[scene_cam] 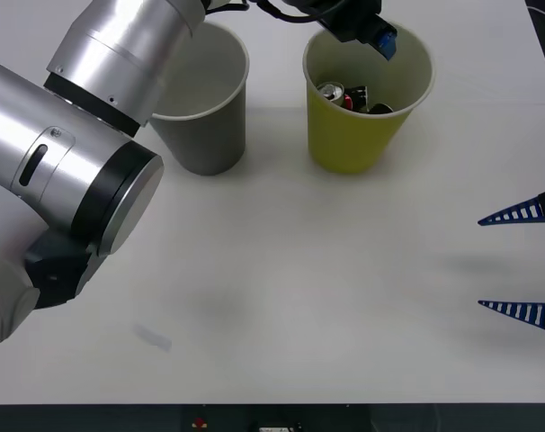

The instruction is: Put the can into the green bin and the plastic bottle into the gray bin

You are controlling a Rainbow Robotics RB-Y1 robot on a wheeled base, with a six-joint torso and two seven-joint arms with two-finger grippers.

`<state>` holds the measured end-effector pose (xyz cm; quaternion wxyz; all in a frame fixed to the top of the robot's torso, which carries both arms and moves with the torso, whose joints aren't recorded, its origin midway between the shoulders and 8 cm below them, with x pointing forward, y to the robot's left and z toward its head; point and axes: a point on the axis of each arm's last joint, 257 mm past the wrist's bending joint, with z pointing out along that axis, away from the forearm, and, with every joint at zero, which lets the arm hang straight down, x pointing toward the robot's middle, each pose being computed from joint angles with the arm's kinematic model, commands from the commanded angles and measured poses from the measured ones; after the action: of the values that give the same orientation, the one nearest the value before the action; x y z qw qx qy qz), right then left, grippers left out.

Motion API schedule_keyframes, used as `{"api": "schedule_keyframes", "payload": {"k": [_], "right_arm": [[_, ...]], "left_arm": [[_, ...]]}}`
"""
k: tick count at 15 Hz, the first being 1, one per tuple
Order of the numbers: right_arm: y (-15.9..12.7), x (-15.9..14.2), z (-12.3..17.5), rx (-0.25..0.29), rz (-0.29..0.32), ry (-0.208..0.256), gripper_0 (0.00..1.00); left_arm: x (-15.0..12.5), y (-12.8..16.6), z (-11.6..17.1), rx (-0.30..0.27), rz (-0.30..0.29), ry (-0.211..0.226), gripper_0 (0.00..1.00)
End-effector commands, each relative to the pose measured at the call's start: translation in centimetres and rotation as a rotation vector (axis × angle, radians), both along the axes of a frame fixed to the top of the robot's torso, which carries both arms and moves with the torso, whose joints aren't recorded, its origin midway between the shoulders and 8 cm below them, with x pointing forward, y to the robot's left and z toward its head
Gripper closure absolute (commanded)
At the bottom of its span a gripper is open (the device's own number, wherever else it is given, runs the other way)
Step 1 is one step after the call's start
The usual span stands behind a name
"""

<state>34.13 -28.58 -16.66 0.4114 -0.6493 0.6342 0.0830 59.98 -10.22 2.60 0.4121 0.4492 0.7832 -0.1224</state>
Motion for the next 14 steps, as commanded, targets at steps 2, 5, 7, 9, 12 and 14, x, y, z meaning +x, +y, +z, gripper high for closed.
{"api": "schedule_keyframes", "payload": {"k": [2, 5, 7, 9, 12, 14], "right_arm": [[0.0, 0.0, 0.0, 0.000, 0.000, 0.000, 0.00], [0.0, 0.0, 0.0, 0.000, 0.000, 0.000, 0.00], [0.0, 0.0, 0.0, 0.000, 0.000, 0.000, 0.00], [0.0, 0.0, 0.0, 0.000, 0.000, 0.000, 0.00], [0.0, 0.0, 0.0, 0.000, 0.000, 0.000, 0.00], [0.0, 0.0, 0.0, 0.000, 0.000, 0.000, 0.00]], "left_arm": [[0.6, 5.2, 2.3, -0.025, -0.018, 0.023, 0.00], [0.3, 9.1, 3.3, -0.046, -0.058, 0.047, 0.00], [-0.1, 11.8, 3.1, -0.056, -0.098, 0.028, 0.00], [-1.0, 15.0, 2.8, -0.055, -0.136, 0.013, 0.00], [-1.9, 18.8, 4.1, -0.086, -0.144, -0.072, 0.00], [-3.2, 20.3, 3.5, -0.089, -0.162, -0.100, 0.00]]}}
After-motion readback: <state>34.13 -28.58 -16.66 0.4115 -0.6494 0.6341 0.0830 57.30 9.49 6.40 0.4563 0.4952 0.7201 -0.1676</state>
